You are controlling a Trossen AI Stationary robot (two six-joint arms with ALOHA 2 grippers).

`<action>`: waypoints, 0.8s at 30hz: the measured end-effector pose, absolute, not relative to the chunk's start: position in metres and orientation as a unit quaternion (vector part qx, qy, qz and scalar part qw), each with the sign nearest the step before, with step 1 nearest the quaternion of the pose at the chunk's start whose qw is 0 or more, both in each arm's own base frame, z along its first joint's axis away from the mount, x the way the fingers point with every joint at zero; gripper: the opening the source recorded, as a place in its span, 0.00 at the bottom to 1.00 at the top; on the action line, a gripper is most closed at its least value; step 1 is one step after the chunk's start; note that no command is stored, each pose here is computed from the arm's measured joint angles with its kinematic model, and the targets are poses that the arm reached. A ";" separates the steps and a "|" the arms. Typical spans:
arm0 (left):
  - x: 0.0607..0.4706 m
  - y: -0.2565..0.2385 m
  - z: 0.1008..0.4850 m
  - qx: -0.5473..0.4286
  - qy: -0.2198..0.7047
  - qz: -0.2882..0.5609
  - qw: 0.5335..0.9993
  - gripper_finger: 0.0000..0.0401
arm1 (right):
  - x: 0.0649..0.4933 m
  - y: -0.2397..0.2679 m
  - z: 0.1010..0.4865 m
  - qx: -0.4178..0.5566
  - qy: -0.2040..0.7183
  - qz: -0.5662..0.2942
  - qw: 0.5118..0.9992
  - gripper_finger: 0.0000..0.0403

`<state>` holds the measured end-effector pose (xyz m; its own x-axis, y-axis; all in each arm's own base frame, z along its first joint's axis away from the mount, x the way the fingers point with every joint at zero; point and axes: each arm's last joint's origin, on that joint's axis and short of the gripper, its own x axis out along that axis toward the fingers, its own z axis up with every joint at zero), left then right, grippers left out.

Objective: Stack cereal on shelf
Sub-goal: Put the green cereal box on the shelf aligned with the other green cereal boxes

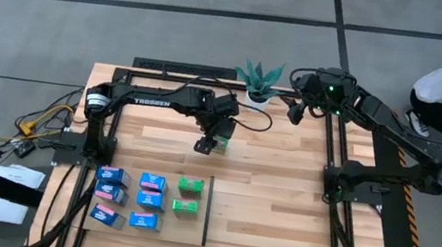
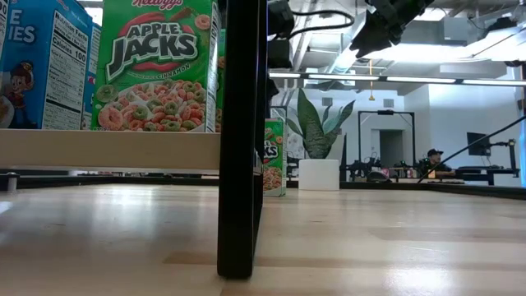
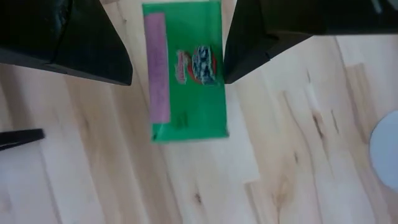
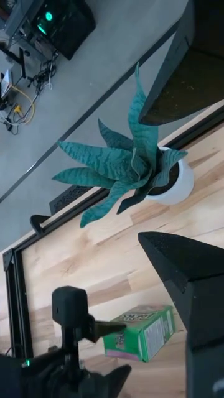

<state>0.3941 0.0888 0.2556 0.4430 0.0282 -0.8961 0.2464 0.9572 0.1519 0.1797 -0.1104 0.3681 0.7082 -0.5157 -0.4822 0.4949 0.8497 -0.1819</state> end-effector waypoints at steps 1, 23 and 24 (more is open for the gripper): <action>0.394 0.089 0.254 0.131 0.526 -0.065 0.838 0.60 | 0.180 -0.110 0.368 -0.020 0.267 -0.273 0.924 0.79; 0.393 0.089 0.250 0.153 0.528 -0.069 0.832 0.40 | 0.180 -0.110 0.368 -0.032 0.270 -0.269 0.924 0.79; 0.393 0.090 0.250 0.156 0.528 -0.063 0.832 0.39 | 0.180 -0.110 0.368 -0.032 0.270 -0.269 0.924 0.79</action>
<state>0.3934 0.0897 0.2498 0.4339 0.0591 -0.8990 0.2699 0.9435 0.1923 0.1797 -0.1103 0.3682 0.7092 -0.5146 -0.4819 0.4796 0.8531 -0.2053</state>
